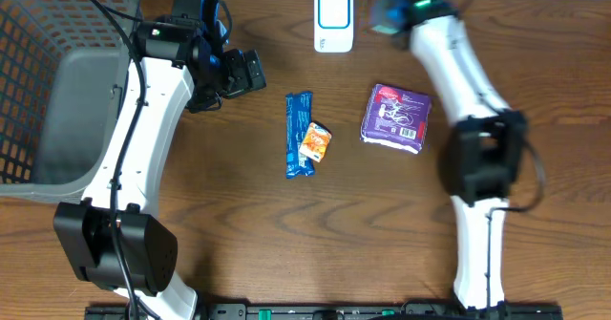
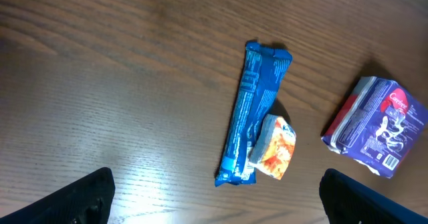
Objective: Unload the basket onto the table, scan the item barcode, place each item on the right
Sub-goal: 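Move the green pack to the table's right edge and release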
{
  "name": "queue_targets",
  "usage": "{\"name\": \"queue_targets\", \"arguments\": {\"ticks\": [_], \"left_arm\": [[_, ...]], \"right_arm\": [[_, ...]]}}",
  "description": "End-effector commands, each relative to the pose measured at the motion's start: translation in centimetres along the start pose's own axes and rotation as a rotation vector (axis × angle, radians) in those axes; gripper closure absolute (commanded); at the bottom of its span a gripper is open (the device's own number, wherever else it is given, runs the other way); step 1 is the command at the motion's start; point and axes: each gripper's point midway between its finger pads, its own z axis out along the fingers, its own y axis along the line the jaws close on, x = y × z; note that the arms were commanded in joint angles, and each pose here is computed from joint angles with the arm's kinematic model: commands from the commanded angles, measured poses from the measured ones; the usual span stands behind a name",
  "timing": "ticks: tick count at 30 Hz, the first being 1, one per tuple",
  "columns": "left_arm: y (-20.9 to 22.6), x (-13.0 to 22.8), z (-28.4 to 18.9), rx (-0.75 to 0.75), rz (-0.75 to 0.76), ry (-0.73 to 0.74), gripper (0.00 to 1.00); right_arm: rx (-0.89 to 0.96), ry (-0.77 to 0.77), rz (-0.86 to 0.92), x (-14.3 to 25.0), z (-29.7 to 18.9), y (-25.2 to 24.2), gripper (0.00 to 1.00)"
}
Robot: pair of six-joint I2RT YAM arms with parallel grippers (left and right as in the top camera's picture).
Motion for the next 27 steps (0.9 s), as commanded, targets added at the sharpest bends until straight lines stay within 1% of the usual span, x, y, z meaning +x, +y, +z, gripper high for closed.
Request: {"name": "queue_targets", "arguments": {"ticks": [1,4,6,10,15,18,19,20,21,22,23,24,25,26,27], "left_arm": [[0.3,-0.2,-0.1,-0.013,0.007,-0.008,0.02],[0.3,-0.2,-0.1,-0.013,0.007,-0.008,0.02],[0.3,-0.2,-0.1,-0.013,0.007,-0.008,0.02],[0.3,-0.2,-0.1,-0.013,0.007,-0.008,0.02],[0.3,-0.2,-0.1,-0.013,0.007,-0.008,0.02],[0.3,-0.2,-0.1,-0.013,0.007,-0.008,0.02],[0.3,-0.2,-0.1,-0.013,0.006,-0.007,0.02],[0.3,-0.2,-0.1,-0.013,0.006,-0.007,0.02],[0.3,-0.2,-0.1,-0.013,0.006,-0.007,0.02],[0.3,-0.2,-0.1,-0.013,0.007,-0.008,0.02],[0.3,-0.2,-0.1,-0.013,0.007,-0.008,0.02],[0.3,-0.2,-0.1,-0.013,0.007,-0.008,0.02],[0.3,-0.2,-0.1,-0.013,0.007,-0.008,0.02],[0.3,-0.2,-0.1,-0.013,0.006,-0.007,0.02],[0.3,-0.2,-0.1,-0.013,0.007,-0.008,0.02]], "right_arm": [[0.078,-0.089,0.151,-5.5,-4.7,-7.5,0.99],[0.186,-0.013,0.217,-4.7,-4.6,-14.7,0.99],[0.272,0.059,0.262,-3.2,-4.4,-19.7,0.99],[0.383,0.192,0.313,0.1,-4.0,-27.5,0.99],[0.470,0.312,0.353,3.7,-3.7,-35.3,0.99],[0.498,0.350,0.377,5.2,-3.6,-38.8,0.99],[0.508,0.355,0.389,5.5,-3.8,-39.8,0.97],[0.517,0.360,0.405,5.8,-3.9,-40.8,0.94],[0.527,0.361,0.423,6.1,-4.2,-41.8,0.85],[0.536,0.363,0.437,6.3,-4.5,-42.6,0.80],[0.545,0.362,0.453,6.5,-4.8,-43.5,0.70],[0.552,0.362,0.472,6.8,-5.1,-44.4,0.46],[0.558,0.363,0.484,7.0,-5.3,-45.0,0.26],[0.560,0.369,0.494,7.3,-5.5,-45.5,0.01],[0.563,0.374,0.502,7.5,-5.7,-45.8,0.01]]}}
